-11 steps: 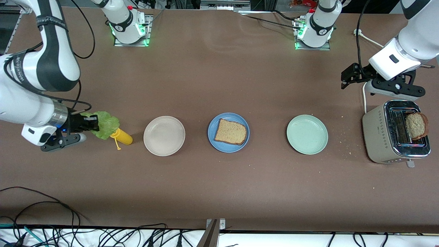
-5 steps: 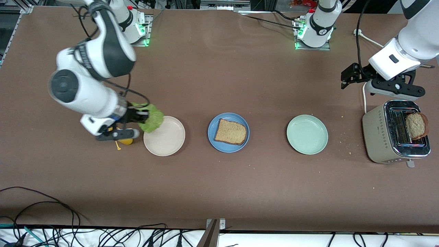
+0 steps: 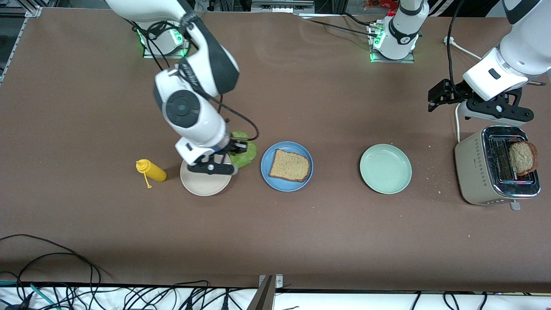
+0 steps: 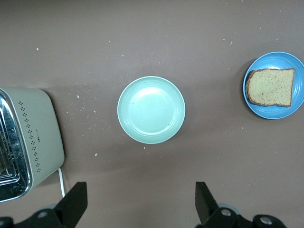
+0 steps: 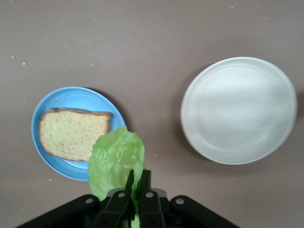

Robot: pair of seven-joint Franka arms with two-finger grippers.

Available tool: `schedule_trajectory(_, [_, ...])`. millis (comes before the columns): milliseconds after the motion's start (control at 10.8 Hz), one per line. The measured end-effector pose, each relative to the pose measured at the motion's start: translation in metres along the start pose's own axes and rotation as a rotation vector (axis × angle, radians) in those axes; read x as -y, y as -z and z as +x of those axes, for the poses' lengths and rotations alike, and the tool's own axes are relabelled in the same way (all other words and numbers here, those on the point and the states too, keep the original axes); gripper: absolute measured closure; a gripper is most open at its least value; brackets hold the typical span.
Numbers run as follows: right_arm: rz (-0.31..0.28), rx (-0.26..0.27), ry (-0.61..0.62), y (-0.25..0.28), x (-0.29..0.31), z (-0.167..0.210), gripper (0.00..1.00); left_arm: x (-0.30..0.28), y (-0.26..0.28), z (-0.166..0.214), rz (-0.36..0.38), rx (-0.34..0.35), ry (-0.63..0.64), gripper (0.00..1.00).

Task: Make sandwich in blue plate with both arms
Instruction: 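Carry the lettuce with the right gripper onto the bread slice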

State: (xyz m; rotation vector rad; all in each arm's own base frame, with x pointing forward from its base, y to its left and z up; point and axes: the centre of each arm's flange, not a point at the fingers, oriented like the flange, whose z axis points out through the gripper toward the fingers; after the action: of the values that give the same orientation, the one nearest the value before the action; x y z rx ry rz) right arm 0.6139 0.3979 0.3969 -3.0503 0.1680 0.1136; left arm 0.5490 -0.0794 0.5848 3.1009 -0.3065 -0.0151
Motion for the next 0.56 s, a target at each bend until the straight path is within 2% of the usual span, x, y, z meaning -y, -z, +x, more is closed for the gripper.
schedule_trajectory(186, [0.018,-0.028,-0.093,-0.030,0.036,-0.004,0.95,0.000,0.000,0.000,0.000,0.000,0.000,0.00])
schedule_trajectory(557, [0.146,-0.077,-0.289,-0.115,0.107,-0.028,0.95,0.000,0.000,0.000,0.000,0.000,0.000,0.00])
